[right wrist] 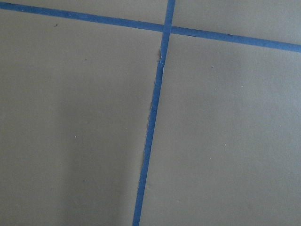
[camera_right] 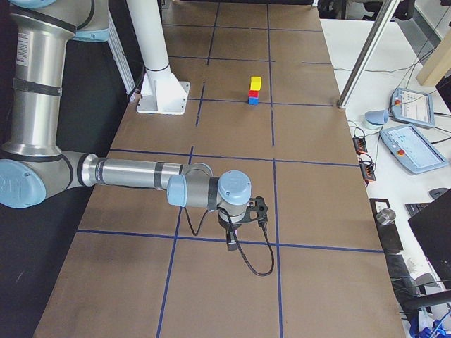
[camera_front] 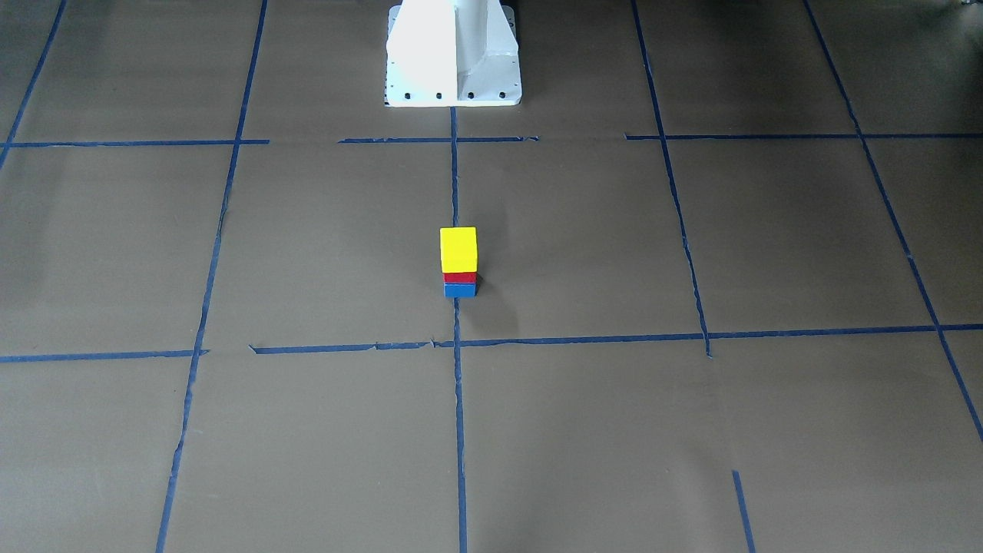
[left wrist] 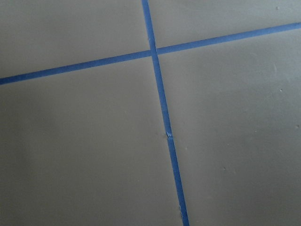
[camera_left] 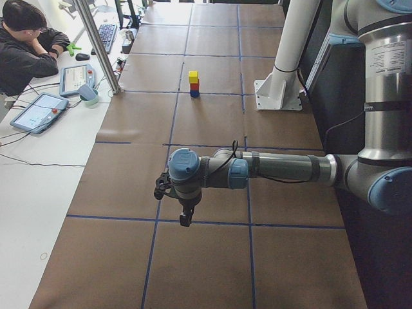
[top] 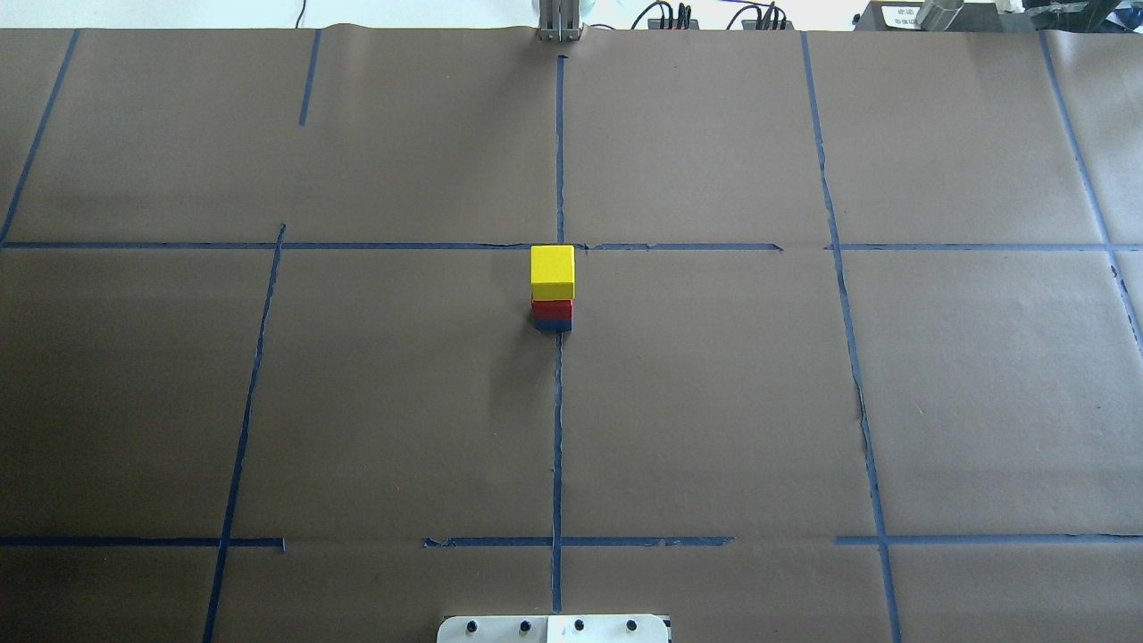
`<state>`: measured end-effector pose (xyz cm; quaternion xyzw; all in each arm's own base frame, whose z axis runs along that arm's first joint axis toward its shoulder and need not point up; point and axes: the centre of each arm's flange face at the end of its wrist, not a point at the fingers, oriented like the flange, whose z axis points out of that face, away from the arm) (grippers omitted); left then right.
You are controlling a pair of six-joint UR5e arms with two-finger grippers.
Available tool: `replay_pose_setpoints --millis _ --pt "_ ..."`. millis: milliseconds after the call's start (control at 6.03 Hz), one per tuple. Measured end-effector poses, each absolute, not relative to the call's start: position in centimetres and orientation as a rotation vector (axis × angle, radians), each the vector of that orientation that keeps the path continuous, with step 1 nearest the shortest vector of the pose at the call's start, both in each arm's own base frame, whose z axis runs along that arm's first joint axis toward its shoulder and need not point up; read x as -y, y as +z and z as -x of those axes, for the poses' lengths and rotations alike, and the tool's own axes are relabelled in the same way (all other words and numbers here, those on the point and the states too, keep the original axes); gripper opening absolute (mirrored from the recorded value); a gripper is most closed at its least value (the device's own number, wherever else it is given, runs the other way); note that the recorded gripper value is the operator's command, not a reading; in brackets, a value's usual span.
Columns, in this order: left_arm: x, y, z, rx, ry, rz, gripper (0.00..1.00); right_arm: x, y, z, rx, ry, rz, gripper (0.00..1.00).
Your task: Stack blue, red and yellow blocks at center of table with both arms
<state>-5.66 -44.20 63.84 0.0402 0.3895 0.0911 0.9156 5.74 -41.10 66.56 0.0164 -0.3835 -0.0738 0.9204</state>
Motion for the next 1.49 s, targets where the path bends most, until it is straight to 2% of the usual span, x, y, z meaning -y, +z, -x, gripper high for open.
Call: replay_pose_setpoints --millis 1492 --pt "43.1 66.3 5.6 -0.804 0.167 -0.030 1.00 41.2 66.4 -5.7 0.790 -0.152 -0.036 1.00"
